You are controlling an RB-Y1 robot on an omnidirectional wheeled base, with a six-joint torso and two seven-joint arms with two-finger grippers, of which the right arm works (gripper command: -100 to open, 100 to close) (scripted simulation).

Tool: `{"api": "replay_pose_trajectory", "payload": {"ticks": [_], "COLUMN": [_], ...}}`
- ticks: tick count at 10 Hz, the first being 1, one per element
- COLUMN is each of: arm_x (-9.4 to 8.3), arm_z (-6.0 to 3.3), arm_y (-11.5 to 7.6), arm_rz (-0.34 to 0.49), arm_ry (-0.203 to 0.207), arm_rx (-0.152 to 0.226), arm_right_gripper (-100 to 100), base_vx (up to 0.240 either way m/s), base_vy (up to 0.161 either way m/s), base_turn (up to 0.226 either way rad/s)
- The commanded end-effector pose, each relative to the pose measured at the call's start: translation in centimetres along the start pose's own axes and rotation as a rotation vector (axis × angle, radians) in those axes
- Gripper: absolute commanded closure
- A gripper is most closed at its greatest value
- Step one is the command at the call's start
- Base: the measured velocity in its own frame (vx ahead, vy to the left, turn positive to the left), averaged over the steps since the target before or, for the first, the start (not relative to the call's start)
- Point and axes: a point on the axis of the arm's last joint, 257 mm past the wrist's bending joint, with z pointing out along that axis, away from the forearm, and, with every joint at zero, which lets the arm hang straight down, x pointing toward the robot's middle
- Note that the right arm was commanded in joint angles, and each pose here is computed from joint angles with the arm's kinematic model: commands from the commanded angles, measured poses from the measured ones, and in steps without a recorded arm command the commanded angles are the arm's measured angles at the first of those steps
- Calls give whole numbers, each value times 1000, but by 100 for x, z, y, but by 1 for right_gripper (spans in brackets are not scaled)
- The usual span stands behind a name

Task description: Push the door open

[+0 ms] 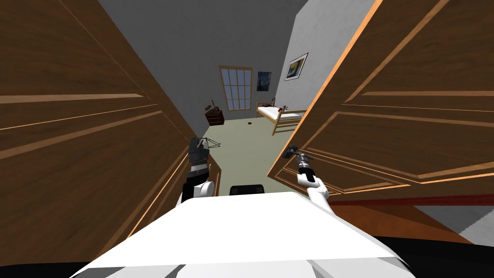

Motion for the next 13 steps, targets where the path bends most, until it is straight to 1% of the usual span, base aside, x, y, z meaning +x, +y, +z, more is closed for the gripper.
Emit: {"api": "replay_pose_trajectory", "payload": {"ticks": [1,4,7,13], "arm_x": [-135,-305,-480,-810], "arm_z": [15,-2,-26,-94], "arm_y": [58,63,64,57], "arm_rz": [-5,-6,-5,-3], "arm_ry": [-30,-69,-110,-188], "arm_rx": [-11,-12,-12,-11], "arm_right_gripper": [100,100,100,100], "base_vx": [214,230,186,196], "base_vy": [-16,1,-10,6], "base_turn": [-92,-68,-64,-71]}}
